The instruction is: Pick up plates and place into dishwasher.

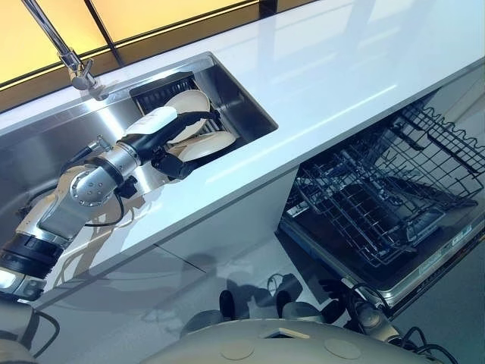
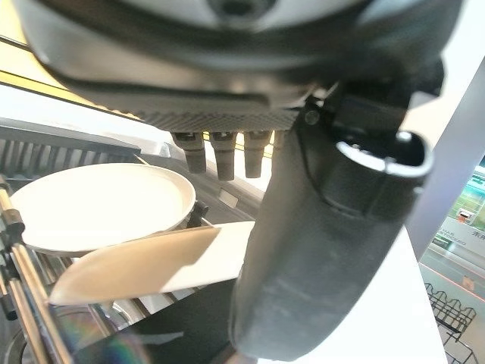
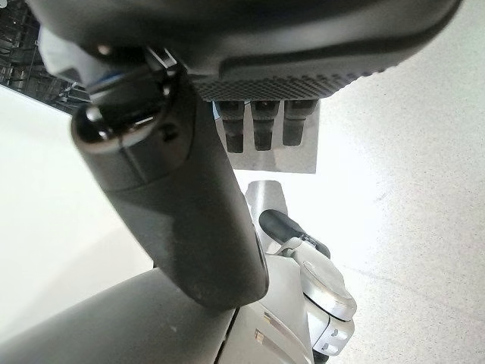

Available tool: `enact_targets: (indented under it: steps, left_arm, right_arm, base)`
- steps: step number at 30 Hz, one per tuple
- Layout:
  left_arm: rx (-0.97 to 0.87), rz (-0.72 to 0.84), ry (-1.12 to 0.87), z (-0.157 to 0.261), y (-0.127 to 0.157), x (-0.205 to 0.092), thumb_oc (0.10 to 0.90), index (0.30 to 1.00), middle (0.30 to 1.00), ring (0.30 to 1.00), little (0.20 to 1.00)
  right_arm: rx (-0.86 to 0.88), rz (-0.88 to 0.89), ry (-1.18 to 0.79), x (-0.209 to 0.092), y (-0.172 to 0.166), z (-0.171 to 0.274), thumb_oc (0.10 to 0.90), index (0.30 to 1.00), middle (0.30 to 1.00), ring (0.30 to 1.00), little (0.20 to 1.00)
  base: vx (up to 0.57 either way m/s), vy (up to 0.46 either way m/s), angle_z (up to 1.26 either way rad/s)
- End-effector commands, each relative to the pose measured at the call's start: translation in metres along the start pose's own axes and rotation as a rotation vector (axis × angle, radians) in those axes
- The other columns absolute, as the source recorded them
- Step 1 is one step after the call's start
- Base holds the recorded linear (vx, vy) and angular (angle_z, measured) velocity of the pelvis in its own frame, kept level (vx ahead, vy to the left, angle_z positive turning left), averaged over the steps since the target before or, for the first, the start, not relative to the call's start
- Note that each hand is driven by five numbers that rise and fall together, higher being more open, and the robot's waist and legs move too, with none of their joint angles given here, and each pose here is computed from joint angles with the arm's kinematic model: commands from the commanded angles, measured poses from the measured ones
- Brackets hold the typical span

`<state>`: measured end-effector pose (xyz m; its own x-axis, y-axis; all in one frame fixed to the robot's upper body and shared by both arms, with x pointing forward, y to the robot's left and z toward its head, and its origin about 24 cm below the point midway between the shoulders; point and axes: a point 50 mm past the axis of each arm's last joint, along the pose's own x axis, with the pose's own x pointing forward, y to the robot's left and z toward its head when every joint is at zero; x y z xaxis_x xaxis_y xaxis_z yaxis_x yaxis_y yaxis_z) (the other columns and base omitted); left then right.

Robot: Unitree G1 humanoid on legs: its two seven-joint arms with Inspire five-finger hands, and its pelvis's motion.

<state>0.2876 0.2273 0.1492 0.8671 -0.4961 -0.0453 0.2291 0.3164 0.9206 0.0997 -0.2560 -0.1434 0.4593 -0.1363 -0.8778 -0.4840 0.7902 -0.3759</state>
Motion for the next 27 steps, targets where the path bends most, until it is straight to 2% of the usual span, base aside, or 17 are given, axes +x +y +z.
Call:
enact_targets:
  steps: [1, 6, 7, 8, 9, 10, 11, 12, 17, 27]
  left_arm:
    - [0.085, 0.124, -0.108, 0.025, 0.042, 0.023, 0.8, 0.9, 0.9, 0.9, 0.9]
    - [0.159, 0.102, -0.021, 0.02, 0.038, 0.031, 0.8, 0.9, 0.9, 0.9, 0.9]
    - [0.18, 0.102, -0.004, 0.018, 0.037, 0.032, 0.46, 0.608, 0.608, 0.608, 0.56]
    - [0.196, 0.11, 0.001, 0.018, 0.036, 0.033, 0.432, 0.585, 0.585, 0.585, 0.532]
    - [0.232, 0.12, 0.012, 0.017, 0.034, 0.035, 0.265, 0.441, 0.441, 0.441, 0.365]
    - [0.252, 0.124, 0.016, 0.016, 0.033, 0.036, 0.229, 0.411, 0.411, 0.411, 0.329]
    - [0.287, 0.13, 0.024, 0.016, 0.032, 0.037, 0.122, 0.319, 0.319, 0.319, 0.222]
    - [0.332, 0.132, 0.031, 0.015, 0.03, 0.038, 0.1, 0.3, 0.3, 0.3, 0.2]
    - [0.462, 0.107, 0.115, 0.005, 0.024, 0.045, 0.1, 0.3, 0.3, 0.3, 0.2]
    - [0.477, 0.097, 0.207, -0.008, 0.013, 0.057, 0.1, 0.3, 0.3, 0.3, 0.2]
  right_arm:
    - [-0.055, -0.055, -0.084, 0.002, -0.021, 0.02, 0.8, 0.9, 0.9, 0.9, 0.9]
    - [-0.059, -0.058, -0.093, 0.003, -0.023, 0.024, 0.8, 0.9, 0.9, 0.9, 0.9]
    - [-0.061, -0.057, -0.094, 0.003, -0.023, 0.025, 0.8, 0.9, 0.9, 0.9, 0.9]
    - [-0.061, -0.056, -0.094, 0.003, -0.022, 0.025, 0.8, 0.9, 0.9, 0.9, 0.9]
    - [-0.06, -0.055, -0.096, 0.003, -0.022, 0.025, 0.8, 0.9, 0.9, 0.9, 0.9]
    - [-0.059, -0.055, -0.097, 0.003, -0.022, 0.026, 0.8, 0.9, 0.9, 0.9, 0.9]
    - [-0.058, -0.054, -0.1, 0.003, -0.022, 0.026, 0.8, 0.9, 0.9, 0.9, 0.9]
    - [-0.057, -0.053, -0.102, 0.003, -0.022, 0.027, 0.8, 0.9, 0.9, 0.9, 0.9]
    - [-0.06, -0.044, -0.135, 0.004, -0.022, 0.034, 0.8, 0.9, 0.9, 0.9, 0.9]
    - [-0.076, -0.032, -0.173, 0.004, -0.021, 0.044, 0.8, 0.9, 0.9, 0.9, 0.9]
  base:
    - [0.0, 0.0, 0.0]
    - [0.0, 0.0, 0.0]
    - [0.0, 0.0, 0.0]
    - [0.0, 0.0, 0.0]
    - [0.0, 0.0, 0.0]
    - [0.0, 0.0, 0.0]
    - [0.0, 0.0, 0.0]
    - [0.0, 0.0, 0.0]
    - [0.0, 0.0, 0.0]
    - [0.01, -0.004, -0.11]
